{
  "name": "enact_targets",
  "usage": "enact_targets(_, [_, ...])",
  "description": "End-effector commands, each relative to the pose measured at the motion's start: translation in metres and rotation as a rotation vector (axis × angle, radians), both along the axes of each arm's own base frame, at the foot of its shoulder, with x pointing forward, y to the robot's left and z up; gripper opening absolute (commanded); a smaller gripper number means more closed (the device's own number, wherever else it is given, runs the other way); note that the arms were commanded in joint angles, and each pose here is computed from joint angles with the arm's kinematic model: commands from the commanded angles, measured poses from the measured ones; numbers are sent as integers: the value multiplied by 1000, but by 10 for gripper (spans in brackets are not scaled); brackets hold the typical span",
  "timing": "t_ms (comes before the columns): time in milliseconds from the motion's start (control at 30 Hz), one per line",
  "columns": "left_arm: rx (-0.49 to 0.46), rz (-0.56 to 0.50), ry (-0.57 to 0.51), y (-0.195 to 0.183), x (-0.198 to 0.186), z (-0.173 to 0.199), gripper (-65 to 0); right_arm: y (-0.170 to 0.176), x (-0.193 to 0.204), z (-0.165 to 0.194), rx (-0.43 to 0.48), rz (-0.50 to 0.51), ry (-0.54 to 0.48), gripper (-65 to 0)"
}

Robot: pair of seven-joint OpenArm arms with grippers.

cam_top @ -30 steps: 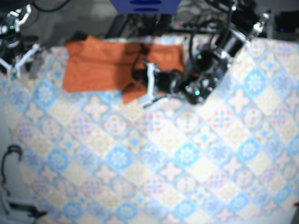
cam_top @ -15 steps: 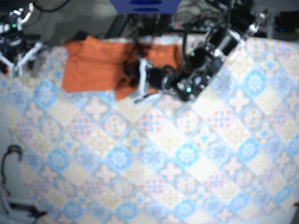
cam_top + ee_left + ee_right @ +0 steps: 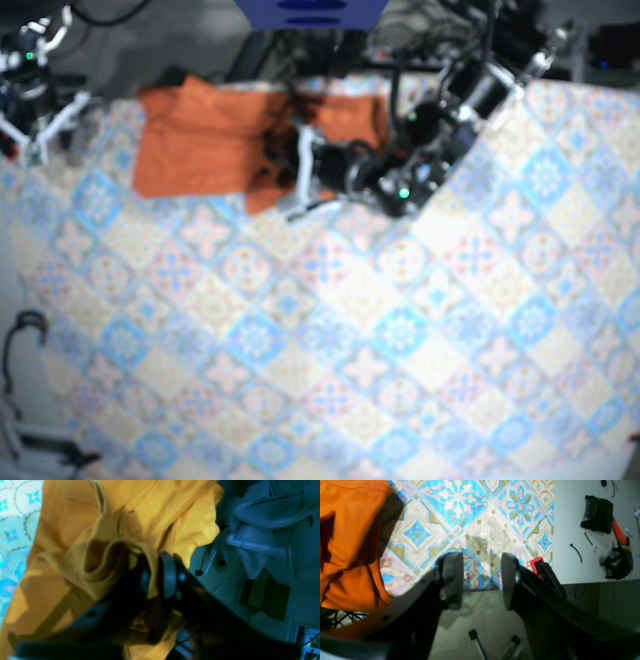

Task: Fold the T-shirt properly
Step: 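Drag the grasped shirt end with the left gripper toward the shirt's middle, then fold the shirt end over onto the shirt with the left gripper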

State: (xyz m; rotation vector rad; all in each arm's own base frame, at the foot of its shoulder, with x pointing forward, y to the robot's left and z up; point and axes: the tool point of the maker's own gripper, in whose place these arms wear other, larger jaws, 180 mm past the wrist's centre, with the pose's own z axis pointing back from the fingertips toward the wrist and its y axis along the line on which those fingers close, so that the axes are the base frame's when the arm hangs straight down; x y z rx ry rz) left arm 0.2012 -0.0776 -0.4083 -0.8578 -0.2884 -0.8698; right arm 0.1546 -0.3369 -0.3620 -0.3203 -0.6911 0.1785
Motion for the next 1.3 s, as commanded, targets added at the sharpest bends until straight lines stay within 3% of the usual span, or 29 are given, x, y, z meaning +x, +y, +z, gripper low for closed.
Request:
enact_targets(0, [-47,2,-21,-7,7,13,-507,-3,6,11,-21,13,-37,-405])
enact_targets(300, [-62,-2,-20,-12,7,16,-107,-3,7,11,-20,14,-36,-405])
enact_targets(433, [-76,4,-26,-15,10,20,-3,-3,7,11,-20,14,-38,-405])
enact_targets(833, [-151,48,-5,-15,25,39,0,-3,7,12,-21,12,-40,-405])
enact_targets(1267, [-89,31,45,3,2,16,0,-4,7,12,-21,10,-39,-405])
